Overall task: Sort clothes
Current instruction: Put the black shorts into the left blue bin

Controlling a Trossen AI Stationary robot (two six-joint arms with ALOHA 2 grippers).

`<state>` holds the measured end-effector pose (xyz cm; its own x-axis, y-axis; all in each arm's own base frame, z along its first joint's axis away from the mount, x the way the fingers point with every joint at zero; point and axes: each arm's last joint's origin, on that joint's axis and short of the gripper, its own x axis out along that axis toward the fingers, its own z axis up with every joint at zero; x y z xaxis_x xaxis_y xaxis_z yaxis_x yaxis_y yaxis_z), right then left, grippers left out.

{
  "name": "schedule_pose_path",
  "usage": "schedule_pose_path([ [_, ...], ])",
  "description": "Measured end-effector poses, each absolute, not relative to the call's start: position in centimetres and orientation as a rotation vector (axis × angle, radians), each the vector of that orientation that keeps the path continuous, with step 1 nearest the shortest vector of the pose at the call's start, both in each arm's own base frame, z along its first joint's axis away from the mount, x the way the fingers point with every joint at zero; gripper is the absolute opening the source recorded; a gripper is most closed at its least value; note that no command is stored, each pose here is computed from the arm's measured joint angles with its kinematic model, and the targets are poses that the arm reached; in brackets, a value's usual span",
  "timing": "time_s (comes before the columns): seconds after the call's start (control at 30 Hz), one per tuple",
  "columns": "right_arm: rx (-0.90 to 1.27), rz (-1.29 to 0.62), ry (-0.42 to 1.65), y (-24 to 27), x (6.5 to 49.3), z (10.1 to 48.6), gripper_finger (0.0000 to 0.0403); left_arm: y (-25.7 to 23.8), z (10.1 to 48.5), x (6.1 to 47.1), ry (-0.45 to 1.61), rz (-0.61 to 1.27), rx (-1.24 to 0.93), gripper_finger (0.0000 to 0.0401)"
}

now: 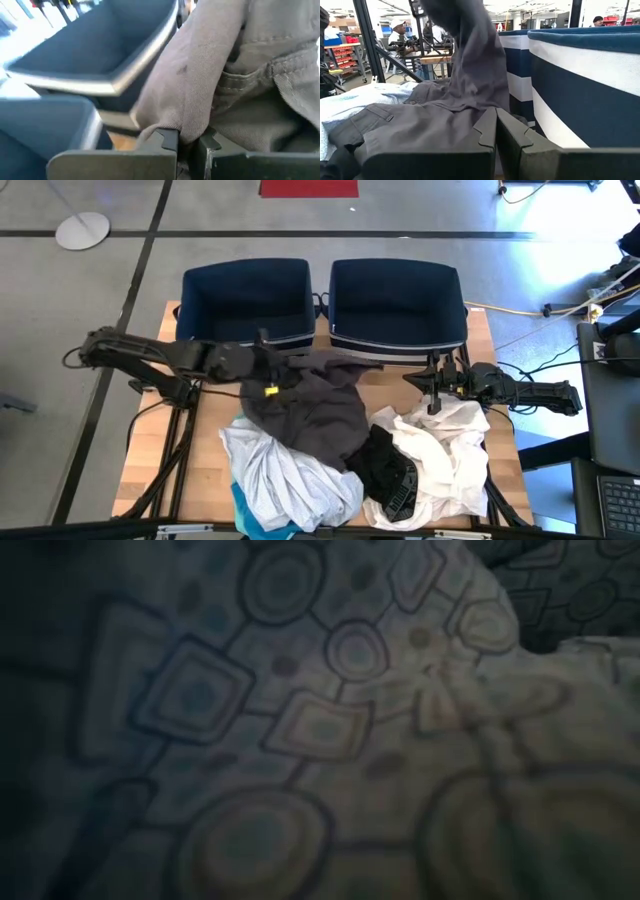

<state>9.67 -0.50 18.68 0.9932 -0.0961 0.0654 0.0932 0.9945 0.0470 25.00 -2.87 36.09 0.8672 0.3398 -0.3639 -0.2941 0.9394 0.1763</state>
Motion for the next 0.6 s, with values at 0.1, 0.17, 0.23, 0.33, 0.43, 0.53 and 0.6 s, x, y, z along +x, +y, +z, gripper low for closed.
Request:
schedule_pose_path([
  [0.1, 0.044, -0.095, -0.068, -0.5, 9.7, 18.7, 0.0012, -2.6, 37.7, 24.2, 0.301, 0.357, 0.162, 0.0004],
  [0.17, 0.044, -0.095, -0.068, -0.5, 9.7, 18.7, 0.0012, -2.5, 38.8, 23.7, 0.232, 0.381, 0.191, 0.0006],
  [0.23, 0.044, -0.095, -0.068, -0.5, 9.7, 18.7, 0.0012, -2.3, 39.7, 23.2, 0.18, 0.42, 0.233, 0.0007],
  [0.33, 0.044, -0.095, -0.068, -0.5, 9.7, 18.7, 0.0012, -2.0, 40.9, 22.5, 0.113, 0.499, 0.296, 0.0004],
  [0.43, 0.044, -0.095, -0.068, -0.5, 9.7, 18.7, 0.0012, -1.6, 42.3, 21.6, 0.044, 0.549, 0.353, 0.0004],
  [0.53, 0.044, -0.095, -0.068, -0.5, 9.7, 18.7, 0.0012, -0.9, 43.4, 20.9, -0.022, 0.592, 0.378, 0.0009],
  [0.6, 0.044, -0.095, -0.068, -0.5, 9.7, 18.7, 0.0012, -0.4, 44.1, 20.4, -0.068, 0.631, 0.395, 0.001],
])
